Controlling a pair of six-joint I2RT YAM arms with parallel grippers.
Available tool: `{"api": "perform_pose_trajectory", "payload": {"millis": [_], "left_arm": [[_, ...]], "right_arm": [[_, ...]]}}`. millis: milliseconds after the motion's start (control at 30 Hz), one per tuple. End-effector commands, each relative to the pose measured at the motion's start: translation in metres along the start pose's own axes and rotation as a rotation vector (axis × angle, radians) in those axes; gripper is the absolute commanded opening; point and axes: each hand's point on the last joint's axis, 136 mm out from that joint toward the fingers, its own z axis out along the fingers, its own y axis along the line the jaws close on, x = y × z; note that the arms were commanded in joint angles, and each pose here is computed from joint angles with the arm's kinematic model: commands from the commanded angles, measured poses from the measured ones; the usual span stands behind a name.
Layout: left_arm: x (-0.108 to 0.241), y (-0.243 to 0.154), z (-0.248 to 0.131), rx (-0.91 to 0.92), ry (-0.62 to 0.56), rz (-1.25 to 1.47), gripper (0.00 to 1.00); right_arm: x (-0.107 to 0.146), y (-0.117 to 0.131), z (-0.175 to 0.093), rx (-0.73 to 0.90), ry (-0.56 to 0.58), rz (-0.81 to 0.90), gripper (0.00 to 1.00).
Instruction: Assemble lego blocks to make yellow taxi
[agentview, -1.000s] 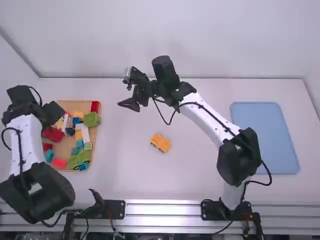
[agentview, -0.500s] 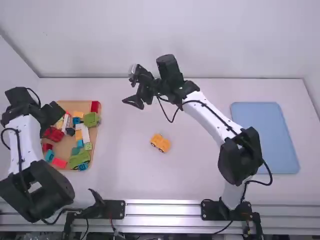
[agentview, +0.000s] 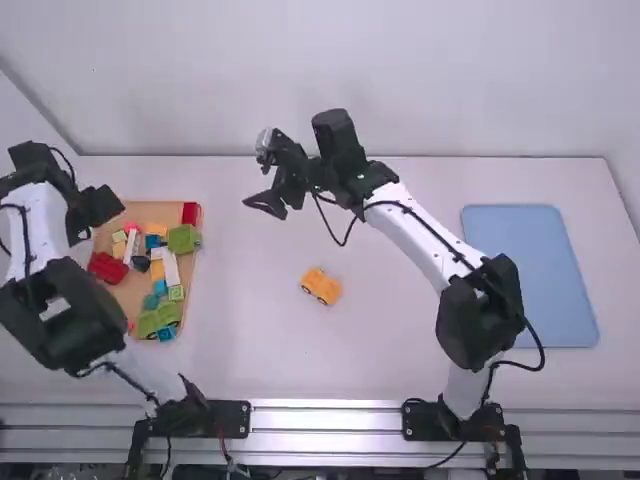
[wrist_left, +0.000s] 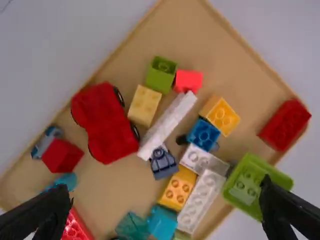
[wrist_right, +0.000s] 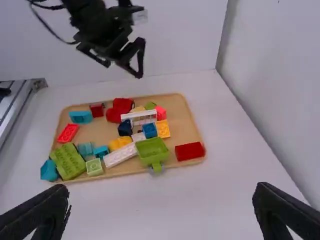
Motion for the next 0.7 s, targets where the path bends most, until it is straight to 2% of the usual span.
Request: {"api": "perform_pose_trajectory", "payload": {"millis": [0, 67, 167, 433, 567, 667], "left_arm": [[-0.015, 0.006, 0.014, -0.010, 0.036, 0.059, 0.98], [-0.020, 0.001, 0.026, 0.009, 0.084, 0.117, 0.90], [-0.028, 0.002, 0.050, 0.003, 0.129, 0.157, 0.70], [-0.006, 0.007, 0.111, 0.006, 0.261, 0.242, 0.59], [0.000, 0.013, 0.125, -0.025, 0.270, 0.248, 0.52], [0.005, 0.023, 0.132, -0.068, 0.277, 0.237, 0.51]], "right_arm": [[-0.010, -0.001, 0.000, -0.001, -0.014, -0.014, 0.98], [-0.007, -0.005, -0.002, 0.014, -0.004, -0.007, 0.98], [-0.005, -0.009, -0.003, 0.031, 0.002, -0.004, 0.98], [-0.003, -0.014, -0.007, 0.040, 0.008, 0.005, 0.98], [-0.003, -0.014, -0.006, 0.041, 0.008, 0.005, 0.98], [-0.002, -0.014, -0.006, 0.040, 0.009, 0.007, 0.98]]}}
